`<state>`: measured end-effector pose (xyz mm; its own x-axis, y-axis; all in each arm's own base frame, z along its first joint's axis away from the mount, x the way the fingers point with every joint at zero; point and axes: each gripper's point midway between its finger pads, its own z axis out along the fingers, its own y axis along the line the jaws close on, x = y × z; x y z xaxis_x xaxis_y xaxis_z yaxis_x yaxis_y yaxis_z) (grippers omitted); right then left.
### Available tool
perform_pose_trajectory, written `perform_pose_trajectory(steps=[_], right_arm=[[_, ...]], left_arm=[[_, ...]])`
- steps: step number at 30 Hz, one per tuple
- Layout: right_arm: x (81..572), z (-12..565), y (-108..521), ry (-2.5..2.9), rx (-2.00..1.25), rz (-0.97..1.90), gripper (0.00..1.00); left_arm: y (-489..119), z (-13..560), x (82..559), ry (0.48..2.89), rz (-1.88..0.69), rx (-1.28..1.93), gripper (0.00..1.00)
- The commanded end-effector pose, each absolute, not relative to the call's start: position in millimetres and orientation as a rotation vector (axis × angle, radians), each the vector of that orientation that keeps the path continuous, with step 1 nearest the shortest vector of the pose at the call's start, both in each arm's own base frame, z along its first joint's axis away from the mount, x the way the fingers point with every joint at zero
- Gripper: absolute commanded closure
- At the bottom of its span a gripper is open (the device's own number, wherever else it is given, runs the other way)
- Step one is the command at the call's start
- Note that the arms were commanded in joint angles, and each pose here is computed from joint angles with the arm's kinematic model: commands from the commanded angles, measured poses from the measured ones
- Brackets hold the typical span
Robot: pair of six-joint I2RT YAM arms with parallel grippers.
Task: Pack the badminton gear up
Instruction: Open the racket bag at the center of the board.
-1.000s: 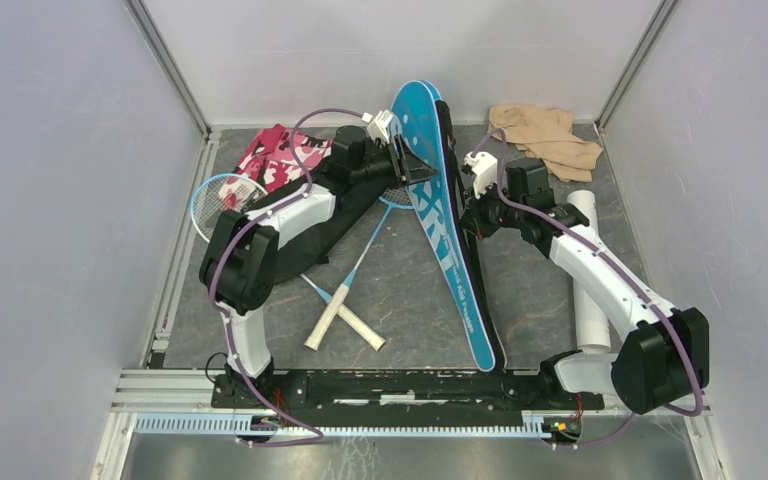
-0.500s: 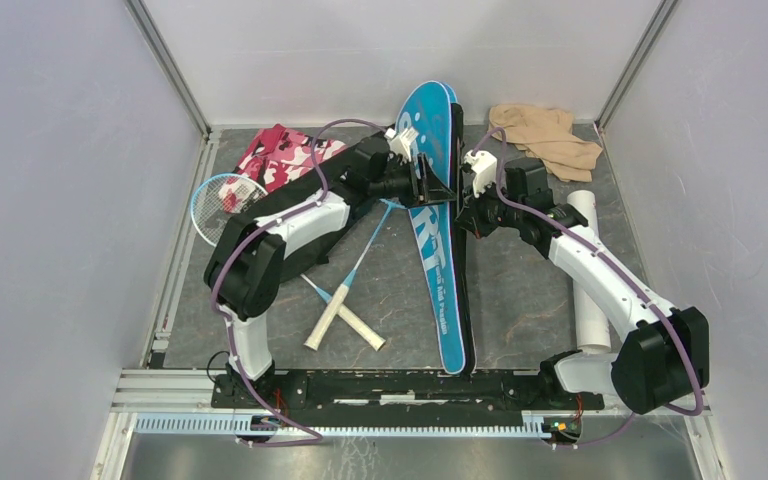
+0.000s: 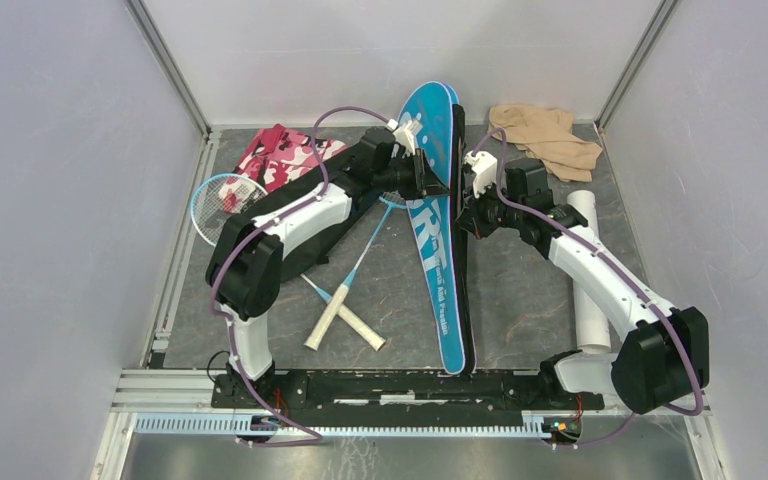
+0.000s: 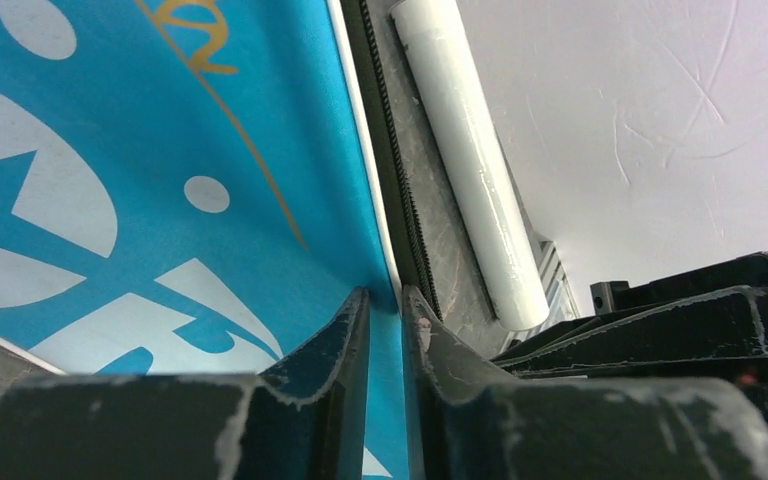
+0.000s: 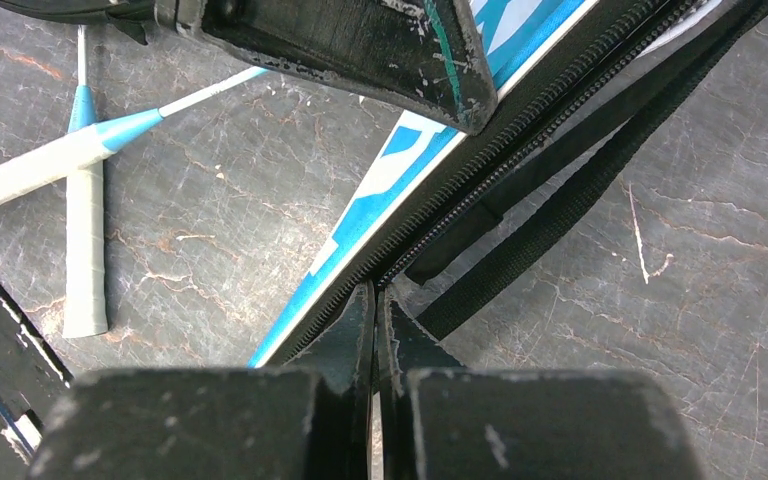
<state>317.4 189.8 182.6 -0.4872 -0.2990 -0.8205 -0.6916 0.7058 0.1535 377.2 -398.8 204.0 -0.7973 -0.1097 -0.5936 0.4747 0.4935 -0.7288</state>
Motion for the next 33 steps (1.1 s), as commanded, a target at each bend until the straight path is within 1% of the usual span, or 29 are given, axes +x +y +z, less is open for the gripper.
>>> perform_pose_trajectory(steps=[1, 5, 7, 9, 13, 21, 22, 26, 29, 33], right_arm=[[325, 202, 193, 2.005, -0.755, 0.594, 1.00], [325, 202, 193, 2.006, -0.759, 0.584, 1.00], [325, 202, 192, 2.007, -0.757, 0.583, 1.00], [325, 203, 192, 2.006, -0.757, 0.584, 1.00], [325, 204, 193, 2.003, -0.758, 0.590, 1.00], [324, 204, 192, 2.005, -0.757, 0.587, 1.00], [324, 204, 192, 2.003, -0.757, 0.585, 1.00], [324, 203, 190, 2.004, -0.759, 0.571, 1.00], [325, 201, 186, 2.013, -0.751, 0.541, 1.00], [328, 201, 178, 2.021, -0.736, 0.484, 1.00]], left_arm=[[-402, 216, 384, 2.098, -1.260, 0.366, 0.75], [-404, 222, 384, 2.085, -1.270, 0.370, 0.56], [-404, 224, 384, 2.079, -1.267, 0.372, 0.52], [-403, 225, 385, 2.076, -1.257, 0.370, 0.49], [-403, 213, 384, 2.116, -1.227, 0.373, 0.47], [-411, 204, 384, 2.138, -1.229, 0.385, 0.47], [-411, 204, 385, 2.137, -1.230, 0.386, 0.47], [-412, 204, 384, 2.142, -1.241, 0.386, 0.57], [-413, 208, 382, 2.132, -1.252, 0.395, 0.69], [-413, 218, 379, 2.104, -1.280, 0.417, 0.90]])
